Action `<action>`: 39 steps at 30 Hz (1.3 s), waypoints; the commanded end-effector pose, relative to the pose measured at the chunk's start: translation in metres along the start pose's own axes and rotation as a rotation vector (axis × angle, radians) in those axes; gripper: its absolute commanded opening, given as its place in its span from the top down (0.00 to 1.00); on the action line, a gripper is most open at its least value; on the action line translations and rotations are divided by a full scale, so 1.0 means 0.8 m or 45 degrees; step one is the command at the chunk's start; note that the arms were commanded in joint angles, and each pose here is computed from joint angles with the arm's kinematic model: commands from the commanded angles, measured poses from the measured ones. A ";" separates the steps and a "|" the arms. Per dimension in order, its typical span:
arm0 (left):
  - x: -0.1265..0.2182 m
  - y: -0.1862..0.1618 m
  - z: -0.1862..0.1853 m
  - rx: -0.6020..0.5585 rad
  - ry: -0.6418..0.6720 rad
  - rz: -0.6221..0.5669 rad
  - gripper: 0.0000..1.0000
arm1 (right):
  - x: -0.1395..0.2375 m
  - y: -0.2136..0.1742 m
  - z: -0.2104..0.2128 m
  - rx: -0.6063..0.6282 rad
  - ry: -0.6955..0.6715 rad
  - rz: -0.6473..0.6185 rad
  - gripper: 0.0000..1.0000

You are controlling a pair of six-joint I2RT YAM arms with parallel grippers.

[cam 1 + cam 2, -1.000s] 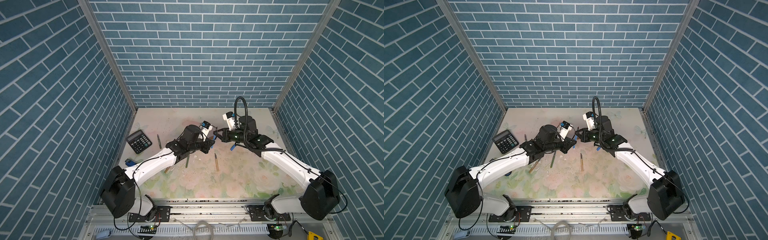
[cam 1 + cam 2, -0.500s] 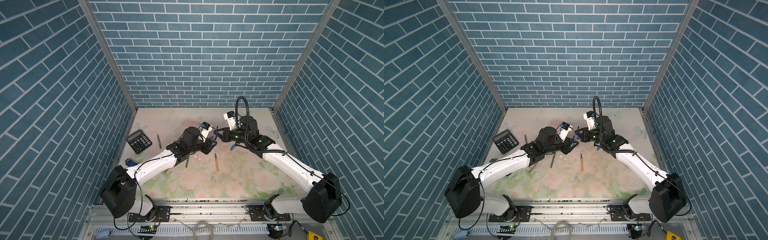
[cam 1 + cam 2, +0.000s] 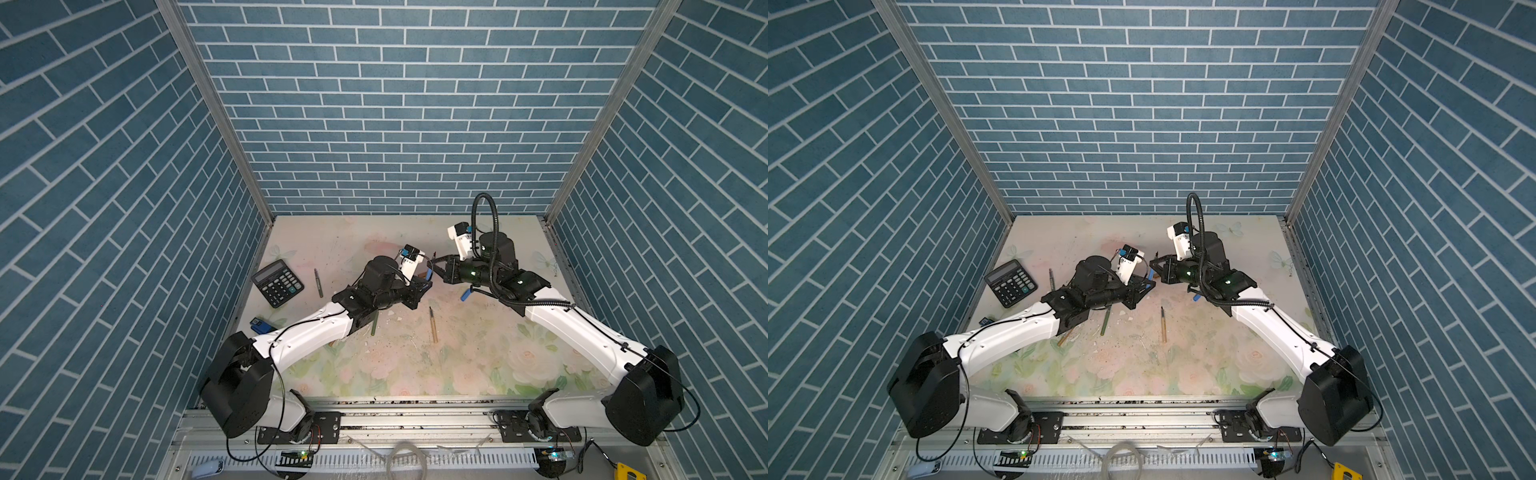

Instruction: Insert the pens into the pen caps

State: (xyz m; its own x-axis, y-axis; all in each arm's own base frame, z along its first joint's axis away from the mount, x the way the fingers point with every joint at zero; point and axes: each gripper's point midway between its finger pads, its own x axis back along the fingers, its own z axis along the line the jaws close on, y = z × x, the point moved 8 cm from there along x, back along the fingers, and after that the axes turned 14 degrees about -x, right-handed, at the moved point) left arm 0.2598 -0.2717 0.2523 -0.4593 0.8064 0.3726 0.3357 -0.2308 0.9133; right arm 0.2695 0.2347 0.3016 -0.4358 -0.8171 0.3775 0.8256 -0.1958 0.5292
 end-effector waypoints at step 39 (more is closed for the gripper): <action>0.062 0.046 -0.001 0.018 0.210 -0.159 1.00 | -0.003 0.014 -0.220 -0.619 -1.170 0.110 0.69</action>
State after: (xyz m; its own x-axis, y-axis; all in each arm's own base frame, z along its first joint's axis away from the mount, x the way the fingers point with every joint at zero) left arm 0.2530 -0.2421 0.2828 -0.6254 0.7024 0.3399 0.3160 -0.1702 0.9333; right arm 0.3366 0.1377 0.1759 -0.3260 -0.1679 0.9303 0.8529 -0.4768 0.2128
